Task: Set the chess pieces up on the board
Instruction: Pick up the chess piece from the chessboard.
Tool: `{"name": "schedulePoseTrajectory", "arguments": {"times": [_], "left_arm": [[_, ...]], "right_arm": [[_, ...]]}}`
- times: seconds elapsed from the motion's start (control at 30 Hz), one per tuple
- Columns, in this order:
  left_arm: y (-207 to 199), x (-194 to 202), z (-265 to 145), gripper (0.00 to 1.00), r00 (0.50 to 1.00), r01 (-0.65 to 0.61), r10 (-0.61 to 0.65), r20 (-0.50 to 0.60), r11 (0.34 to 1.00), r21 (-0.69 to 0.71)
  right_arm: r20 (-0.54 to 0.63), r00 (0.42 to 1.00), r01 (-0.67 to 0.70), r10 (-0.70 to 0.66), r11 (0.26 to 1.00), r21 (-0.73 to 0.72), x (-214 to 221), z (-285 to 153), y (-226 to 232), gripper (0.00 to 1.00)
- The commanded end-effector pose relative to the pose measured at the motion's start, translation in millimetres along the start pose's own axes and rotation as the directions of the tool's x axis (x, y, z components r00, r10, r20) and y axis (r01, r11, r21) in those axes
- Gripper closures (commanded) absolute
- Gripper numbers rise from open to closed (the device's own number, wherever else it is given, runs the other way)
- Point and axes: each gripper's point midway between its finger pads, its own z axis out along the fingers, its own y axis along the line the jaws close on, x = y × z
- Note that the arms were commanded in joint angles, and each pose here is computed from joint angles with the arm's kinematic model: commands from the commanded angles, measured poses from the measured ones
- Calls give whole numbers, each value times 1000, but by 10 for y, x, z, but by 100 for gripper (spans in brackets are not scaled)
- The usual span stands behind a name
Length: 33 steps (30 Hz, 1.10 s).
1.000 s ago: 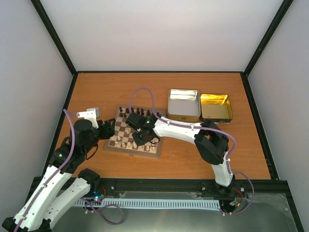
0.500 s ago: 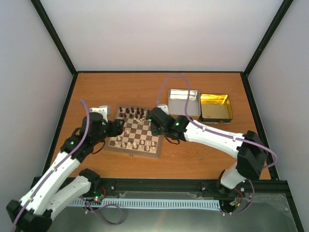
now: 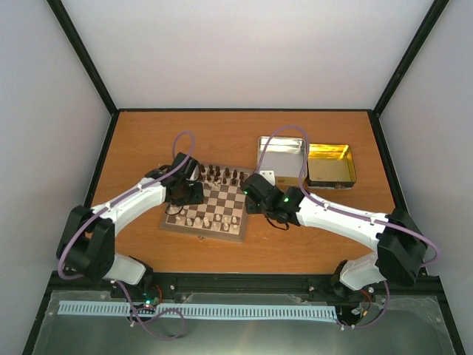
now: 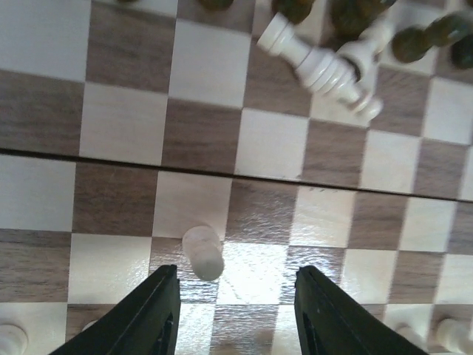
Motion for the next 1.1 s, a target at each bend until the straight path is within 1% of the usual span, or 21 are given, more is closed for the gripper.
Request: {"name": "schedulePoseTrajectory", "arguments": {"times": [0.0,0.13,0.33,0.4,0.5,0.6,0.77,1.07], "left_arm": [[17,-14,32,59,998,-29,27,-52,999,-30],[76,-33,121,61,997,-36,31,-68,997,-73],[124,-47,213,75,996,-44,35,-83,993,-108],[134,-54,222,78,996,-44,35,-81,992,-115],[154,-51,228,87,996,-49,39,-85,991,-126],[173,-45,205,92,996,-52,41,-84,989,-136],[176,18,101,93,993,-75,63,-97,989,-125],[197,236,6,92,981,-125,109,-161,988,-92]], "right_arm": [[45,998,-45,46,999,-31,-76,-51,-3,69],[42,998,-41,43,999,-33,-51,-42,-15,69],[35,999,-37,38,999,-37,-18,-27,-18,69],[33,999,-37,39,999,-37,-5,-24,-26,69],[31,999,-40,41,999,-36,3,-14,-33,69],[32,999,-42,43,998,-39,-3,-15,-25,69],[26,999,-43,44,998,-46,7,0,-6,69],[6,999,-41,41,998,-53,42,52,32,69]]}}
